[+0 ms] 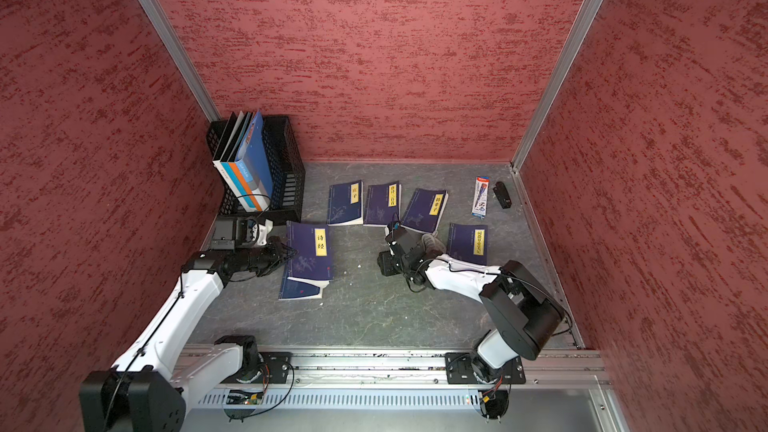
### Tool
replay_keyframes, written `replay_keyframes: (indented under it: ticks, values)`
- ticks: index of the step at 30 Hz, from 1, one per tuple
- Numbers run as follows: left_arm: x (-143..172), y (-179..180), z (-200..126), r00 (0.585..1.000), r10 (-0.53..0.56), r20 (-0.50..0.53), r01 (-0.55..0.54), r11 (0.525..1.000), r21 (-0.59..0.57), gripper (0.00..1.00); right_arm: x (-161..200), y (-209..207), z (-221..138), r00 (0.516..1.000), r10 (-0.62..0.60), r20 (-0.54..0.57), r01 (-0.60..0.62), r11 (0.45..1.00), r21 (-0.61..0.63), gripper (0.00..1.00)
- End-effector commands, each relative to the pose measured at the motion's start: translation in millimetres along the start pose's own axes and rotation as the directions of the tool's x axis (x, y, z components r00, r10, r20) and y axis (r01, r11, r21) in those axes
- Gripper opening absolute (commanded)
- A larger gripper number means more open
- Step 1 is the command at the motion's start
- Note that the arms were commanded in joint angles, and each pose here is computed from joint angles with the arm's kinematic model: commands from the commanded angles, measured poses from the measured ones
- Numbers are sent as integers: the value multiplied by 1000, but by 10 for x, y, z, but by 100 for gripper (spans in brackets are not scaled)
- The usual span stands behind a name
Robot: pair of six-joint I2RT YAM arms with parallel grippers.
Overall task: Wipe the cover of the book
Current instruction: Place the book on the book.
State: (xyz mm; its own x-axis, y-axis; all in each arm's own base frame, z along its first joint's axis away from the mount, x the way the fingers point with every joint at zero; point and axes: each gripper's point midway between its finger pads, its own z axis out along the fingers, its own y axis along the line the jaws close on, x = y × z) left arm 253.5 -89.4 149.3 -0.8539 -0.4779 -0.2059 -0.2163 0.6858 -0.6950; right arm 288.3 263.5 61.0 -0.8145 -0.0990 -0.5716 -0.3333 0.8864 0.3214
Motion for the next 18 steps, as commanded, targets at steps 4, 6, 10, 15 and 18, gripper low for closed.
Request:
replay_keyframes:
  ticks: [4,6,10,15,18]
  values:
    - [16,-14,-95,998,8,-67,-8,1000,1,0,-166,144,27,999,-24,39,26,999,-44,55]
    - [-5,48,-85,996,10,-90,-13,999,-33,0,-171,154,45,999,-28,40,30,998,-49,55]
    - [-13,202,35,990,-19,-138,9,997,-73,1,-184,190,87,999,-34,41,36,997,-65,55]
    - [-103,358,135,991,-24,-128,5,989,-148,1,-163,211,134,999,-29,37,32,996,-83,55]
    - [-115,427,200,987,-32,-155,4,984,-180,1,-170,231,152,999,-33,36,36,995,-92,55]
